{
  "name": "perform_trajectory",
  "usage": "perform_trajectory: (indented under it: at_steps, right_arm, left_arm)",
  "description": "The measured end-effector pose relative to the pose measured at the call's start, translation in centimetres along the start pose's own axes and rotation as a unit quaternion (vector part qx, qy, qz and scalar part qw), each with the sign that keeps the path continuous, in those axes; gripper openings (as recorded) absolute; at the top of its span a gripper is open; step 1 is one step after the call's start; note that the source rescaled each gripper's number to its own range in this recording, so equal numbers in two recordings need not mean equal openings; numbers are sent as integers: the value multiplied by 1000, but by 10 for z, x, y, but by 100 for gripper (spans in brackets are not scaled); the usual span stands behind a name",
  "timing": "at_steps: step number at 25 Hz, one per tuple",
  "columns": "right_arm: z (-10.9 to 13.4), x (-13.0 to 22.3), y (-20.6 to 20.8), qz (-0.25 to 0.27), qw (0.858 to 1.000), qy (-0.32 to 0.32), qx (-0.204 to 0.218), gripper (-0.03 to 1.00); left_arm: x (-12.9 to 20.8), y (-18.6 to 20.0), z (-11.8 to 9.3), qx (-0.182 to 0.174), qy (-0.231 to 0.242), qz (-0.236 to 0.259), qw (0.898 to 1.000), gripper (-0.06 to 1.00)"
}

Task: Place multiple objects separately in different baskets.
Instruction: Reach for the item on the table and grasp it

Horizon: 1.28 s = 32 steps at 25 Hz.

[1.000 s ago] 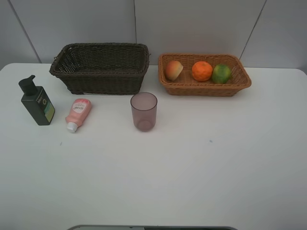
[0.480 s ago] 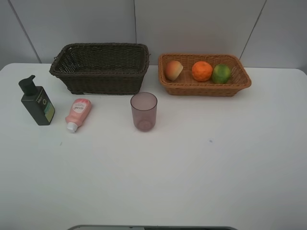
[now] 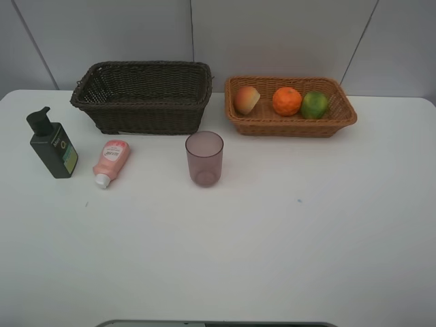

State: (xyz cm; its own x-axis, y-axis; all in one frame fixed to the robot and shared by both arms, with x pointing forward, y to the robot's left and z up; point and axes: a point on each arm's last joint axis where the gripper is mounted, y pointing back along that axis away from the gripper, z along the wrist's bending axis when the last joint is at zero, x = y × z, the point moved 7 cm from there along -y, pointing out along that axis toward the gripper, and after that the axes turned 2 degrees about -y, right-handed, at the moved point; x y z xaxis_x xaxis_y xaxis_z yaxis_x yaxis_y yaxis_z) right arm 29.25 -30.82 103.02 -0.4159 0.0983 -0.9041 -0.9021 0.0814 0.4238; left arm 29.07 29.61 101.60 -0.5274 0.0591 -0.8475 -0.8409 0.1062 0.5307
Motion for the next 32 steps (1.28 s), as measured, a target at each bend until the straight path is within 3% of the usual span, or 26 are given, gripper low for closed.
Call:
perform_trajectory:
  at_steps: [3,10,16,21,27,32]
  right_arm:
    - [0,0,0,0,1000,0,0,83]
    - [0,0,0,0,1000,0,0,83]
    - [0,0,0,0,1000,0,0,83]
    - [0,0,0,0,1000,0,0,83]
    - [0,0,0,0,1000,0,0,83]
    - [0,0,0,0,1000,0,0,83]
  left_arm:
    - [-21,-7,3,-12,3,17,1000,98]
    - [-74,-61,13,-44,-26,114,992,98]
    - [-111,-133,14,-50,-42,207,976,98]
    - [-137,-188,14,-51,-45,249,966,98]
    - [-146,-230,20,-60,-42,286,955,98]
    - [-134,-246,29,-66,-30,315,946,98]
